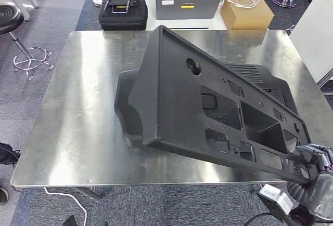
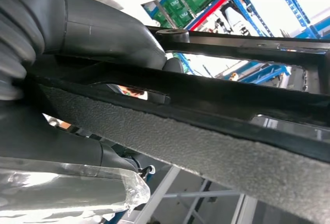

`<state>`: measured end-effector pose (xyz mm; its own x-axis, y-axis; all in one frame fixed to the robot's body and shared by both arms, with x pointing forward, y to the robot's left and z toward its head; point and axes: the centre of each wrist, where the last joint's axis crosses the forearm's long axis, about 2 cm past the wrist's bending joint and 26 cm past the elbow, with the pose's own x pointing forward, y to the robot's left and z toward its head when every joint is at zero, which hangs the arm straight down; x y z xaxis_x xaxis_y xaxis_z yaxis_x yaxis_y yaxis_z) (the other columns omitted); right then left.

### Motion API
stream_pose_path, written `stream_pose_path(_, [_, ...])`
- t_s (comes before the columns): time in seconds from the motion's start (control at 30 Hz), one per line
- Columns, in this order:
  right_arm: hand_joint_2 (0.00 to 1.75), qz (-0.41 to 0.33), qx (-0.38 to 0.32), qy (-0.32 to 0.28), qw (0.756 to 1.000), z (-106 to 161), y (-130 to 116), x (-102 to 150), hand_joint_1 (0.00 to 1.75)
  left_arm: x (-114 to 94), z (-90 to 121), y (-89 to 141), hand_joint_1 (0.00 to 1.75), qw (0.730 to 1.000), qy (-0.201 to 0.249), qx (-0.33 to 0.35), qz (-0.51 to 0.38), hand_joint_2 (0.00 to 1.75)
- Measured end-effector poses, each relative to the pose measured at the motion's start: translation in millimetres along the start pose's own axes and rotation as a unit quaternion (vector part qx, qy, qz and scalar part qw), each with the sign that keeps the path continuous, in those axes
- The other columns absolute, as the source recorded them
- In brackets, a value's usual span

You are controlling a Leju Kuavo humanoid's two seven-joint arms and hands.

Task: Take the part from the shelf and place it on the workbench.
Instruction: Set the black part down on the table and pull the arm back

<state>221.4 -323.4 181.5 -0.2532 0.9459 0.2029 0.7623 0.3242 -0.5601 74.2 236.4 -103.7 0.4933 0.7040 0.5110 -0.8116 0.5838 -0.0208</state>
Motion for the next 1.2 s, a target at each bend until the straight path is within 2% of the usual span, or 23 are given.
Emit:
stream_pose_path(0.17, [1.75, 0.001, -0.001, -0.003, 1.0, -4, 2, 0, 1.75, 0, 0, 0, 0.0, 1.0, 0.001, -0.002, -0.001, 1.75])
stream_pose_path(0.47, [1.75, -0.015, 0.009, -0.055, 0.998, -59, 31, 8, 1.75, 5, -1, -9, 0.0, 0.999, -0.015, -0.041, 0.0, 1.75])
stream_pose_path(0.6, [1.75, -0.01, 0.025, -0.075, 0.997, -77, 44, 16, 1.75, 5, -1, -10, 0.0, 0.999, -0.013, -0.045, -0.003, 0.0])
stream_pose_path(0.93, [1.75, 0.131, 0.072, -0.11, 0.983, -144, 89, 31, 1.75, 10, -2, -18, 0.0, 0.999, 0.002, -0.053, -0.012, 0.0])
stream_pose_path(1.2, [1.75, 0.211, 0.112, -0.082, 0.968, -192, 113, 18, 1.75, 11, -2, -20, 0.0, 0.998, 0.003, -0.062, -0.016, 0.0])
